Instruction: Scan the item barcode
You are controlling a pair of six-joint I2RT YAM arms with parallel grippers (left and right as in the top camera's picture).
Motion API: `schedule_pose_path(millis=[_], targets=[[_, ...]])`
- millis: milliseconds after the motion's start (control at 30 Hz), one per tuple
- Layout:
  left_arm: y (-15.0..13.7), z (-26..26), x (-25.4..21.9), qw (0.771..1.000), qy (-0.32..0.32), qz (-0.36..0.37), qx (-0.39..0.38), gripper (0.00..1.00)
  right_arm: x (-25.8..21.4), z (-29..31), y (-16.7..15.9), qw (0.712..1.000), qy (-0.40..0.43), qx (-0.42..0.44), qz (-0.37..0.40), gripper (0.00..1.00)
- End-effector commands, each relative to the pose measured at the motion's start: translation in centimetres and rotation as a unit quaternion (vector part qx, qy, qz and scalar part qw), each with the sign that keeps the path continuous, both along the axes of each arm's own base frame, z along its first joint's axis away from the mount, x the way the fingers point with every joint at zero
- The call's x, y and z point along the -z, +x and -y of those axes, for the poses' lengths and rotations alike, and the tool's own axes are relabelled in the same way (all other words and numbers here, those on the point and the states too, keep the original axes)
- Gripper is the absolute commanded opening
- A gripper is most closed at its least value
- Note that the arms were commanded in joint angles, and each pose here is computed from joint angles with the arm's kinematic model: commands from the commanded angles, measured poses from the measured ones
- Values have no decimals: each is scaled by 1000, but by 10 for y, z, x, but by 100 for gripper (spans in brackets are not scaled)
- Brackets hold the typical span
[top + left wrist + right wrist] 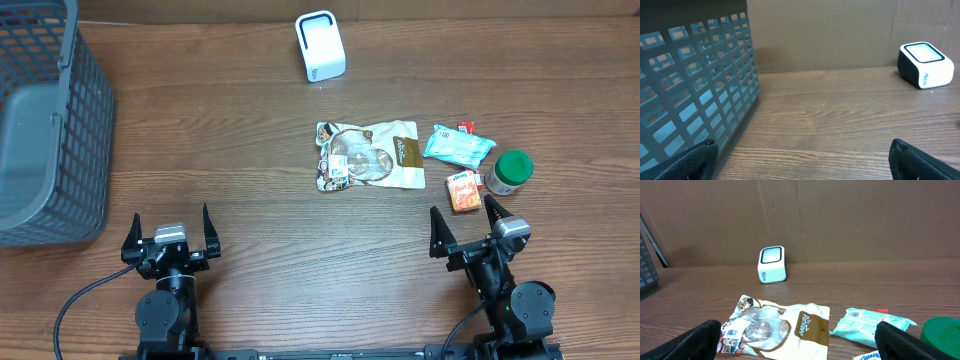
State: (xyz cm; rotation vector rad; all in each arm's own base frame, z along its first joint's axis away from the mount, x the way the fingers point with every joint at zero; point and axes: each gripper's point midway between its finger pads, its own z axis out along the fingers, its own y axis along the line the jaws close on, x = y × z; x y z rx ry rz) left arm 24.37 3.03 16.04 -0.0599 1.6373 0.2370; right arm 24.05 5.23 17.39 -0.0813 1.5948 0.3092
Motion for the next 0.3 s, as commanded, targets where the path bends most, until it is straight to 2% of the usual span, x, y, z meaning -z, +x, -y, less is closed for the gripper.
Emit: schedule_pose_path(millis=[0,267], targets=[[-1,-4,-2,1000,-9,8,-10,100,3,2,1,1000,3,6,0,100],[-1,-4,-2,1000,-9,8,-10,100,3,2,1,1000,3,6,0,100]])
